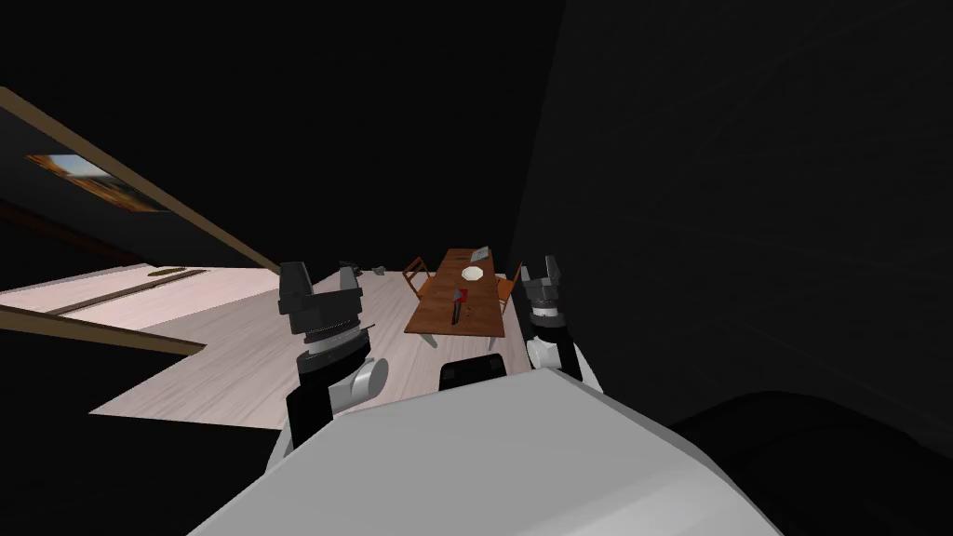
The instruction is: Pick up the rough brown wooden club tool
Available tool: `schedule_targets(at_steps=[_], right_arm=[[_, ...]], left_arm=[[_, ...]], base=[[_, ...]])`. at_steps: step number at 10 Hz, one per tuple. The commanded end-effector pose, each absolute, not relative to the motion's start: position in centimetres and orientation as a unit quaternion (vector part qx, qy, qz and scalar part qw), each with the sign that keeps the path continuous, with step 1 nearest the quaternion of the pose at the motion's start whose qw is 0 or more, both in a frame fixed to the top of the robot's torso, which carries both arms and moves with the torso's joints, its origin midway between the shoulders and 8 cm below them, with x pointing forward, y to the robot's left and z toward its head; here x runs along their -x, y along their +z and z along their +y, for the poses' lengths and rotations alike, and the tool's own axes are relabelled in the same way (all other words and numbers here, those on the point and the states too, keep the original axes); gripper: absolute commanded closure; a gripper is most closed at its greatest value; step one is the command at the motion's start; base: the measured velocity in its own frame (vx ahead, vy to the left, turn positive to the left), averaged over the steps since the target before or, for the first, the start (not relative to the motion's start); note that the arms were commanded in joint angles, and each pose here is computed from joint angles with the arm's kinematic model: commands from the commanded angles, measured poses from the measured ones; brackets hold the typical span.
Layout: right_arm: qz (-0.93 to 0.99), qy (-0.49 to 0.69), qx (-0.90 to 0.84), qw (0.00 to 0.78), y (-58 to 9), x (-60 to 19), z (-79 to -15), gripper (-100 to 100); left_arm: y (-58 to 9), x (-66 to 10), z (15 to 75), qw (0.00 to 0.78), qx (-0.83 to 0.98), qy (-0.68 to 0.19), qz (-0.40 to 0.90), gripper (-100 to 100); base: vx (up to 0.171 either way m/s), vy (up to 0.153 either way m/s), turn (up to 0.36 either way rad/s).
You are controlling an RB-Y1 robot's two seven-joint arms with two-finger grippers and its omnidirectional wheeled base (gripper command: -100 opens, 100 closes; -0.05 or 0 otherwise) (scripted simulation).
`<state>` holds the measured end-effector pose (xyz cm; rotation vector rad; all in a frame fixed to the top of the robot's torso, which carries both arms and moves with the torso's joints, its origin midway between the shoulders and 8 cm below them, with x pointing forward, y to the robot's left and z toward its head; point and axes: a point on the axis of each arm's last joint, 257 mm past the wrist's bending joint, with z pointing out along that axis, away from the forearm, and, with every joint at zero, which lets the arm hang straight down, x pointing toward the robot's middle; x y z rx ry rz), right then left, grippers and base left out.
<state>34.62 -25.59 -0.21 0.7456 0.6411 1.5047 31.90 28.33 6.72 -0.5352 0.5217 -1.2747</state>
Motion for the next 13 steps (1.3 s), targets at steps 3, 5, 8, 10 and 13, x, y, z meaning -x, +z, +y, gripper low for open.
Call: schedule_targets(at_steps=[3, 5, 8, 10, 13], right_arm=[[0.277, 0.670, -0.381, 0.574, -3.8, -36.5, -27.6, -100], [0.269, 0.675, -0.422, 0.542, -6.4, -37.7, -29.1, -100], [0.255, 0.677, -0.473, 0.503, -9.6, -38.9, -31.2, -100], [0.240, 0.671, -0.525, 0.465, -13.3, -40.0, -33.4, -100], [0.208, 0.666, -0.581, 0.420, -17.0, -40.8, -36.1, -100]], left_arm=[[6.7, -31.9, 28.3, 0.739, 0.244, -0.581, 0.238, 0], [6.7, -31.9, 28.3, 0.739, 0.244, -0.581, 0.238, 0], [6.7, -31.9, 28.3, 0.739, 0.244, -0.581, 0.238, 0], [6.7, -31.9, 28.3, 0.739, 0.244, -0.581, 0.238, 0], [6.7, -31.9, 28.3, 0.739, 0.244, -0.581, 0.238, 0]], base=[[-0.025, 0.029, 0.176], [-0.023, 0.040, 0.176], [-0.016, 0.027, 0.145], [-0.014, 0.039, 0.296], [-0.008, 0.029, 0.178]])
